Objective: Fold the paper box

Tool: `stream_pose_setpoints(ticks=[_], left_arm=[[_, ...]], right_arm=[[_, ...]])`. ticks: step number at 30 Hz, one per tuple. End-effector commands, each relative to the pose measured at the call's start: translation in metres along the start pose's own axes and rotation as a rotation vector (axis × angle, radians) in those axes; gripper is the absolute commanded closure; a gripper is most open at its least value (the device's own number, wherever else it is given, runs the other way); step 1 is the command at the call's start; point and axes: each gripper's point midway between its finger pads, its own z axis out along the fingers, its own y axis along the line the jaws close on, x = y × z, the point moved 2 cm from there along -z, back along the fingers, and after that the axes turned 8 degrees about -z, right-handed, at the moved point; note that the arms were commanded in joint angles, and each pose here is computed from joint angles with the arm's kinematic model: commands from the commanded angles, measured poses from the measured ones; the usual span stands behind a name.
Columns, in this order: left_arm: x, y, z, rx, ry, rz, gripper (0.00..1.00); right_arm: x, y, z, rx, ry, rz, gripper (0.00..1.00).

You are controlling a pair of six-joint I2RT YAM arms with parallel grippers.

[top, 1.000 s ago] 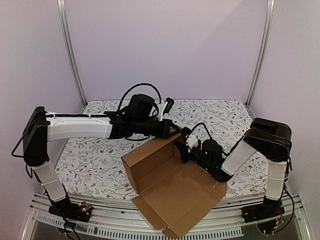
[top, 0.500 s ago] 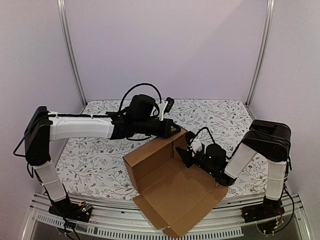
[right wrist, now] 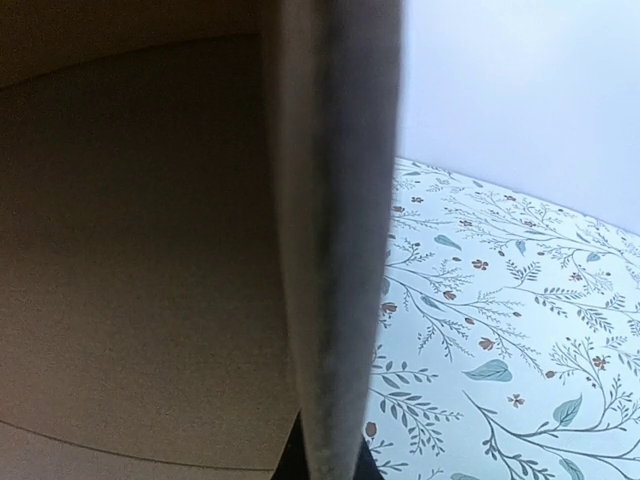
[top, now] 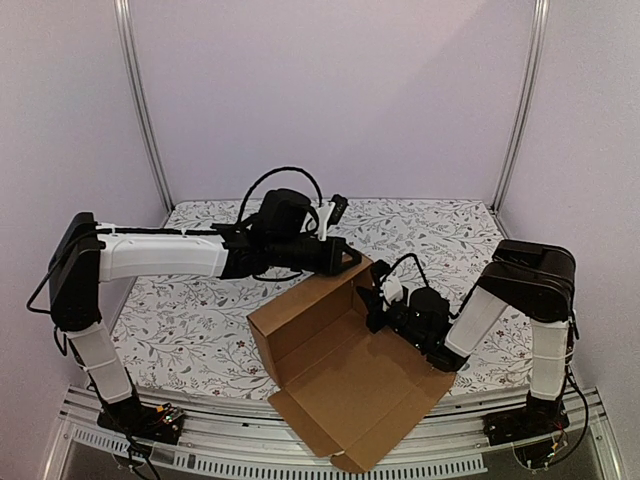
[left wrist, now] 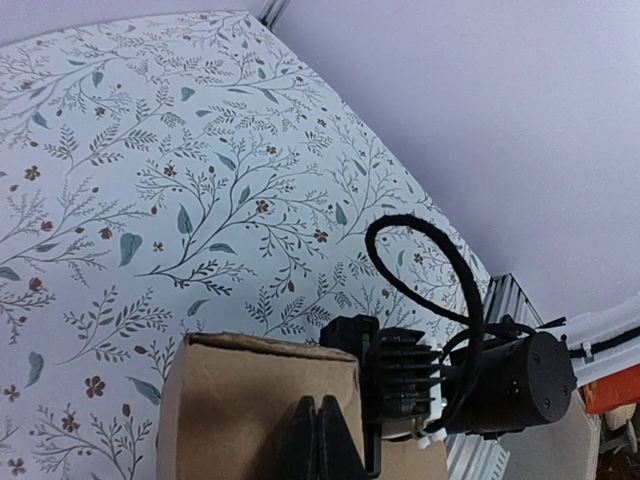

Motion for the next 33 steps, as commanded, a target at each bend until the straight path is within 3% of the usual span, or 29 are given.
stream_pose_setpoints(ticks=[1,3,8,18,23,26,33], left_arm=[[0.031,0.015,0.01,-0.039,0.091,-0.033,1.0],[0.032,0.014,0.01,-0.04,0.09,-0.031,1.0],[0.032,0.013,0.01,-0.045,0.083,-0.031,1.0],[0.034,0.014,0.011,-0.049,0.083,-0.034,1.0],[0.037,0.014,0.011,-0.055,0.085,-0.041,1.0],[0.04,0.012,0.012,-0.052,0.089,-0.044,1.0],[0.042,0.009,0.015,-0.053,0.097,-0.046,1.0]], right_arm=[[0.003,-0.003,0.004,0.018,-0.017,0.019,0.99],[0.003,-0.004,0.004,0.019,-0.017,0.022,0.86],[0.013,-0.005,-0.001,0.027,0.009,0.029,0.65],[0.043,-0.003,-0.003,0.024,0.079,0.081,0.63],[0.046,-0.004,0.0,0.033,0.082,0.082,0.71],[0.048,-0.002,0.003,0.029,0.082,0.081,0.98],[0.045,0.001,0.006,0.017,0.072,0.091,1.0]])
